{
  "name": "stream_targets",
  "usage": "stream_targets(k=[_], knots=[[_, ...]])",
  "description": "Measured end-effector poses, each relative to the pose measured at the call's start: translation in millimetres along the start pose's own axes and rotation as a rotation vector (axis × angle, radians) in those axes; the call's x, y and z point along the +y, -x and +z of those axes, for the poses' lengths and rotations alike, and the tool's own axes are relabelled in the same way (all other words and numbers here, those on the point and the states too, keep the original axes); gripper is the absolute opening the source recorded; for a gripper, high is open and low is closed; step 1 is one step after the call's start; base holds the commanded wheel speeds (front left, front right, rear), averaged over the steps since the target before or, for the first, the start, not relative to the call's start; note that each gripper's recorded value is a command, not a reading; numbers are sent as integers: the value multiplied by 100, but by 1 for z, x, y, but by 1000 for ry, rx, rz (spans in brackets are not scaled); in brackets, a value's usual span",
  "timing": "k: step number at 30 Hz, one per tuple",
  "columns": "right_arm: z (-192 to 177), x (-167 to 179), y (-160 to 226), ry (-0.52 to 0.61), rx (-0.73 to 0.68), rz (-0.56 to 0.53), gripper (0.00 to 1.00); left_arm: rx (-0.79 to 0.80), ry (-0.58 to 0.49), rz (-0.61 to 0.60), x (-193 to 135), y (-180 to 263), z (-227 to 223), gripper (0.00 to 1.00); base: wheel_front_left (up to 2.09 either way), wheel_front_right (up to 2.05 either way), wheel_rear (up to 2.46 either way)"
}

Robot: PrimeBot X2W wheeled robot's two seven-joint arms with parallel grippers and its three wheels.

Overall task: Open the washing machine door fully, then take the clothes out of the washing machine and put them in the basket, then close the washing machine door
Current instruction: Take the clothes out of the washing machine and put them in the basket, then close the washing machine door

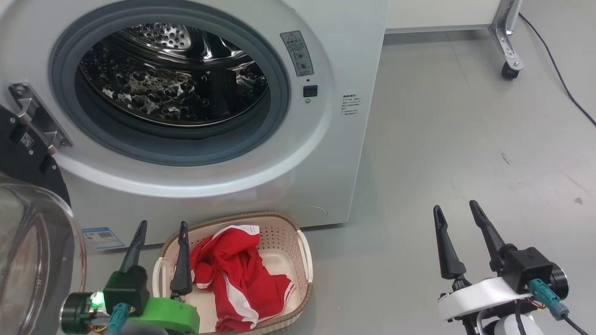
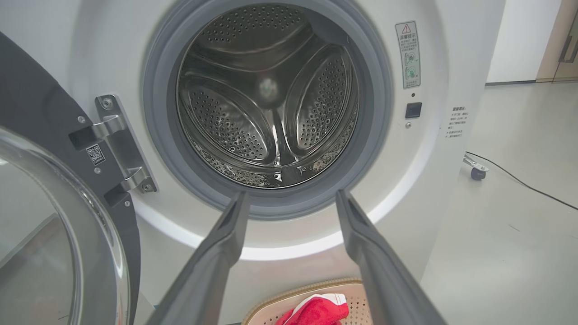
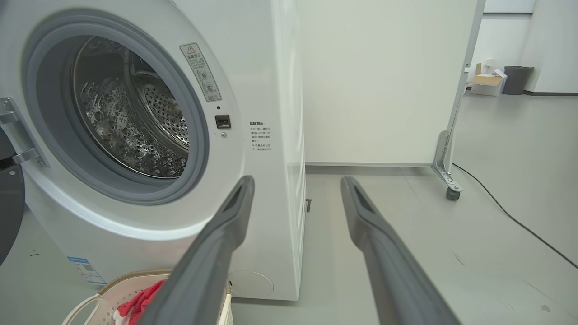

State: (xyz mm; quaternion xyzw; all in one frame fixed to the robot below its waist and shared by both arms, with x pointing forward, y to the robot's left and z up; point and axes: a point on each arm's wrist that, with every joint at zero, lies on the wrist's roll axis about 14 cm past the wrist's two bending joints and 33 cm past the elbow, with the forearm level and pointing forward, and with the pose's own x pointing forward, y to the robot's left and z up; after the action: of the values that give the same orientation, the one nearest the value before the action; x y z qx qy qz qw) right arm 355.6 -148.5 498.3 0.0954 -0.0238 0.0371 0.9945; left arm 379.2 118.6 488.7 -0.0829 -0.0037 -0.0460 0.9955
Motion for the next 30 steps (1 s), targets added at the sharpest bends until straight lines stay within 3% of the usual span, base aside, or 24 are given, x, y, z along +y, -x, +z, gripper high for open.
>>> stream_targets(k=[30], knots=[[1,-2,3,0,-2,-11,100,-15,-21,-14,-6,6,7,100,-2,5,-2]])
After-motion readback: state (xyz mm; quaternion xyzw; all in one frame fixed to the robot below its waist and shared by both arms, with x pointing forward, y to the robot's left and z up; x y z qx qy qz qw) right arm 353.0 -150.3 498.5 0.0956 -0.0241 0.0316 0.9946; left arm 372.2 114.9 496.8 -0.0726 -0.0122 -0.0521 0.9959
